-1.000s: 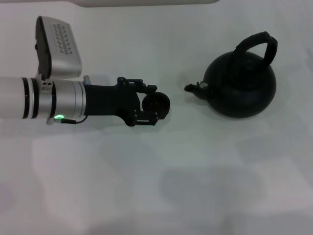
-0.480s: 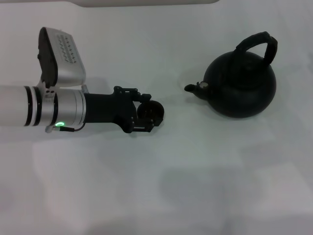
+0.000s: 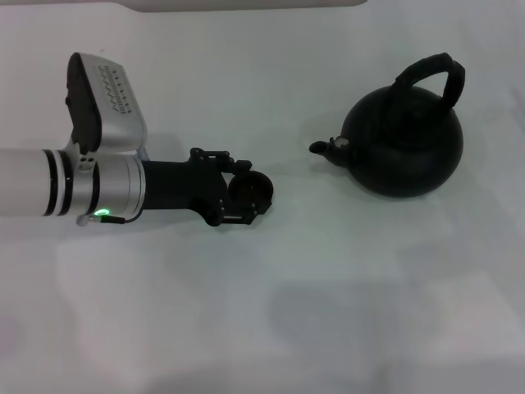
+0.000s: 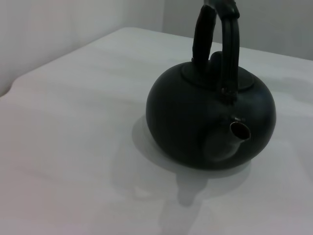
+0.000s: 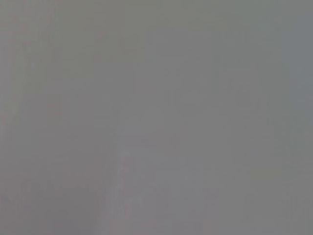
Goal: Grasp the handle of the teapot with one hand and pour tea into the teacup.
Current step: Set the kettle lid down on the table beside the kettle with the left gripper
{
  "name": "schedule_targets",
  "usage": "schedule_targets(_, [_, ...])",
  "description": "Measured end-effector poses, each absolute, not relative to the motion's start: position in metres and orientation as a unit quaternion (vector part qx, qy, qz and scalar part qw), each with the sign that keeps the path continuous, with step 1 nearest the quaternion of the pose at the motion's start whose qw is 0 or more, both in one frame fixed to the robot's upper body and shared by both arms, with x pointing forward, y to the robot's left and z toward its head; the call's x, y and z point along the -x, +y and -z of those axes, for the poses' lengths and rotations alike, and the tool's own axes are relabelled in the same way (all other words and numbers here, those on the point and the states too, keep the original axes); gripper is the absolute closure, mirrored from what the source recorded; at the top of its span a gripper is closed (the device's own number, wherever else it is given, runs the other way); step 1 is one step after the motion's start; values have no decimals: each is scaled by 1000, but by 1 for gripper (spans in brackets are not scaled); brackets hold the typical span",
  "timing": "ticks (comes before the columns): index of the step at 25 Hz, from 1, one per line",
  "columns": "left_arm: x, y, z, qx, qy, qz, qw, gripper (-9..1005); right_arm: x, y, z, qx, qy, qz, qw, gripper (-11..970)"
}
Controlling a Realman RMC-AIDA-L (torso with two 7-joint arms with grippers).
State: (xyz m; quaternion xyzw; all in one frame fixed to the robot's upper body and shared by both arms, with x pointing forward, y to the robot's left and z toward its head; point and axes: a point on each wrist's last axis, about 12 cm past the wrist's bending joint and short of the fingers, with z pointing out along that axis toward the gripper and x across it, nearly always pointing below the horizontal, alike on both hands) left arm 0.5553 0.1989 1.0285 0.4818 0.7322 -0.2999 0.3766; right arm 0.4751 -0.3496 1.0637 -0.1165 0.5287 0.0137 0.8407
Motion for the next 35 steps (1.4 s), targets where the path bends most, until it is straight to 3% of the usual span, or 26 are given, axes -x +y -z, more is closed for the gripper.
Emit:
schedule_targets(31, [-560, 200, -1025, -479, 748, 274, 368, 308, -477, -349, -1065, 118, 525, -14, 843, 120])
schedule_targets(35, [-558, 198, -1024, -481, 747, 278, 364, 228, -477, -349, -1066, 116, 525, -18, 843, 120])
